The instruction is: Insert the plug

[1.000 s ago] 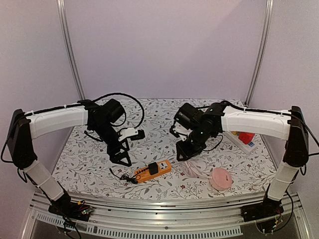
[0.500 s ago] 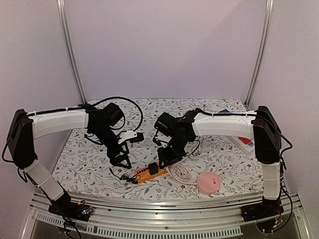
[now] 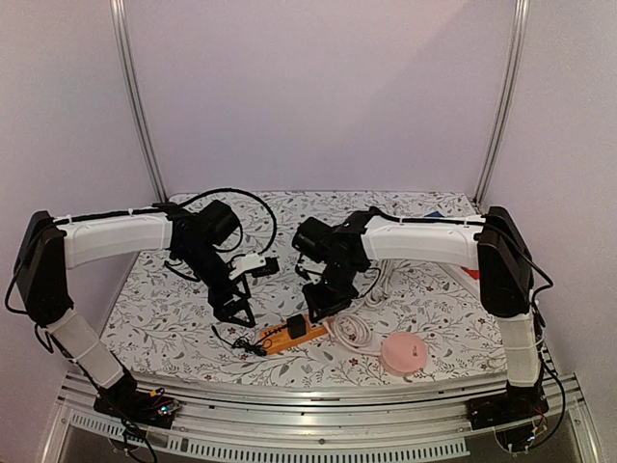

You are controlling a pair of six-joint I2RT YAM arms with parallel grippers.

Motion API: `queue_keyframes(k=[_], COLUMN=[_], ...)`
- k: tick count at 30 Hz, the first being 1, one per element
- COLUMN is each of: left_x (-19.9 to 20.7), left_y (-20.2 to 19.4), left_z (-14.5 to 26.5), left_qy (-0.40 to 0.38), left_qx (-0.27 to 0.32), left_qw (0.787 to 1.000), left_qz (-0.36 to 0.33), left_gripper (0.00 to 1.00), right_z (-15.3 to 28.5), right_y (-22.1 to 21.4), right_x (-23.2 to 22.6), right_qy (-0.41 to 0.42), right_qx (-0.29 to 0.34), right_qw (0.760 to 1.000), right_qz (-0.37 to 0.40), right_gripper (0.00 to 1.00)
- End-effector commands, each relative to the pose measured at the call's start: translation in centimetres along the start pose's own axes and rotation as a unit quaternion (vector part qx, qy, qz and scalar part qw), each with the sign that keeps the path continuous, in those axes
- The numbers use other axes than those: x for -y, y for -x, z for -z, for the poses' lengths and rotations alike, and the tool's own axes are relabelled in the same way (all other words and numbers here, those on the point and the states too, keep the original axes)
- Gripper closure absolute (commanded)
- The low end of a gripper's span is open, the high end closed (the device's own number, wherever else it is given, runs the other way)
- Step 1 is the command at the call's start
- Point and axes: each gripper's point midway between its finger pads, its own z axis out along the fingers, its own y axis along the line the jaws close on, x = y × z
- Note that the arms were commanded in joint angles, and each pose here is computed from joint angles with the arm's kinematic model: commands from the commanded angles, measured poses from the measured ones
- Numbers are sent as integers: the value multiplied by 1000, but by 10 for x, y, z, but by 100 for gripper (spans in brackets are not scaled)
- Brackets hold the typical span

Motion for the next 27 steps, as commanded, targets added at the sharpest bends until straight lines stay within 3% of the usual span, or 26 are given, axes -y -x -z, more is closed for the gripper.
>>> queue_keyframes(k=[1, 12, 27], left_x=[-3, -4, -5], left_y=[-2, -3, -4], left_z=[-2, -2, -2], left_qy=[-4, -3, 1], left_qx=[2, 1, -1], left_qw=[1000, 1000, 1000], left_qz=[11, 12, 11], left_gripper=[0, 0, 0], right_z=[3, -4, 1], right_y=[-15, -12, -19], right_x=[11, -16, 11], right_qy=[-39, -5, -75], right_qx=[-30, -37, -52], right_qw=[999, 998, 995], right_qz=[14, 41, 44], right_gripper=[100, 100, 100])
